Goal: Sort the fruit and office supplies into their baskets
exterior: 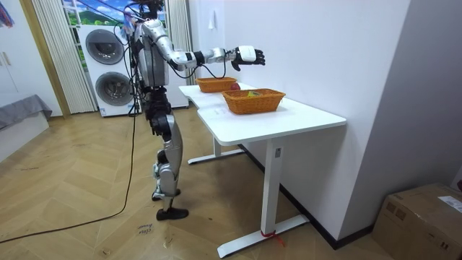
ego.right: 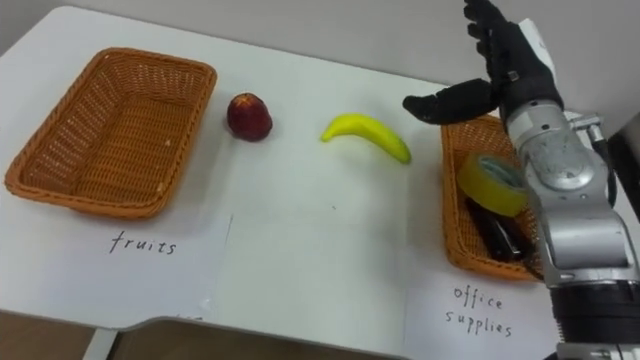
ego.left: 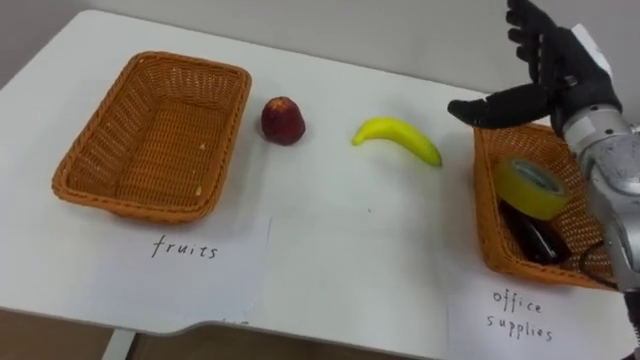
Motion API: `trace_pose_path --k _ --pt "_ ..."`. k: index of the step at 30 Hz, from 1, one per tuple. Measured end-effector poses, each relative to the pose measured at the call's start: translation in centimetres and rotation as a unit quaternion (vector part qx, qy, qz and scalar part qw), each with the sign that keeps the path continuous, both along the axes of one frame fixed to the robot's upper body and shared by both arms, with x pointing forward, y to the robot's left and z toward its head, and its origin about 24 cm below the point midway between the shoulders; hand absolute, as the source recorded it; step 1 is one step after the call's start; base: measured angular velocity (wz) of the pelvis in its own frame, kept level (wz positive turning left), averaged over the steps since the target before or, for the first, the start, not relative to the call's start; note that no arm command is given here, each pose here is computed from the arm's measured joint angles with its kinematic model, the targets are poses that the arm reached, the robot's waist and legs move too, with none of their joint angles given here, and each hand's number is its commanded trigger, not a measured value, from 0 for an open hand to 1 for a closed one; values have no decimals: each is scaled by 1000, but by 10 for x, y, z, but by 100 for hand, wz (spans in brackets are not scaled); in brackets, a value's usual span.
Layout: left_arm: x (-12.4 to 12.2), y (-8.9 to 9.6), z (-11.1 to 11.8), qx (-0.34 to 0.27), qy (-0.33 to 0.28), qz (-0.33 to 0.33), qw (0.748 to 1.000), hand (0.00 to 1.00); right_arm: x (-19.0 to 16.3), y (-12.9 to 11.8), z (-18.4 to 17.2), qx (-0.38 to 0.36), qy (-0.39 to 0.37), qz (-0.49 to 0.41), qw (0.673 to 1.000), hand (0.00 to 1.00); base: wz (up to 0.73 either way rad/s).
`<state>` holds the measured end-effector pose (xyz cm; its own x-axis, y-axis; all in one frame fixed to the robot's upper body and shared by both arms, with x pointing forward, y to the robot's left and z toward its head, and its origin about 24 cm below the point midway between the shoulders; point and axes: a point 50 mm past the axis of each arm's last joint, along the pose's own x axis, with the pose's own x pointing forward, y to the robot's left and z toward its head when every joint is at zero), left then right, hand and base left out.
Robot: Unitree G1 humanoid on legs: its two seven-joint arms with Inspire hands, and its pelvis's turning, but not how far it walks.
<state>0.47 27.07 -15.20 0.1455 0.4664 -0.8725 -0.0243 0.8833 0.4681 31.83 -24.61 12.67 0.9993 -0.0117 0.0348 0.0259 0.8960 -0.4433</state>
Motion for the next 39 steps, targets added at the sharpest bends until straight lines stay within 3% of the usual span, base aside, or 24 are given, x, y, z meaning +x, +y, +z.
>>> trace_pose_path --k 12,24,31,39 --pt "20 23 10 32 -25 -24 999 0 20 14 3 -30 16 22 999 0 9" --pt "20 27 12 31 -15 -23 999 0 21 15 -29 -67 91 36 993 0 1" --pt "24 26 11 26 -16 -30 999 0 26 22 -25 -104 95 55 989 0 2" --pt "37 24 12 28 -39 -47 998 0 29 11 -32 -121 118 37 985 0 2"
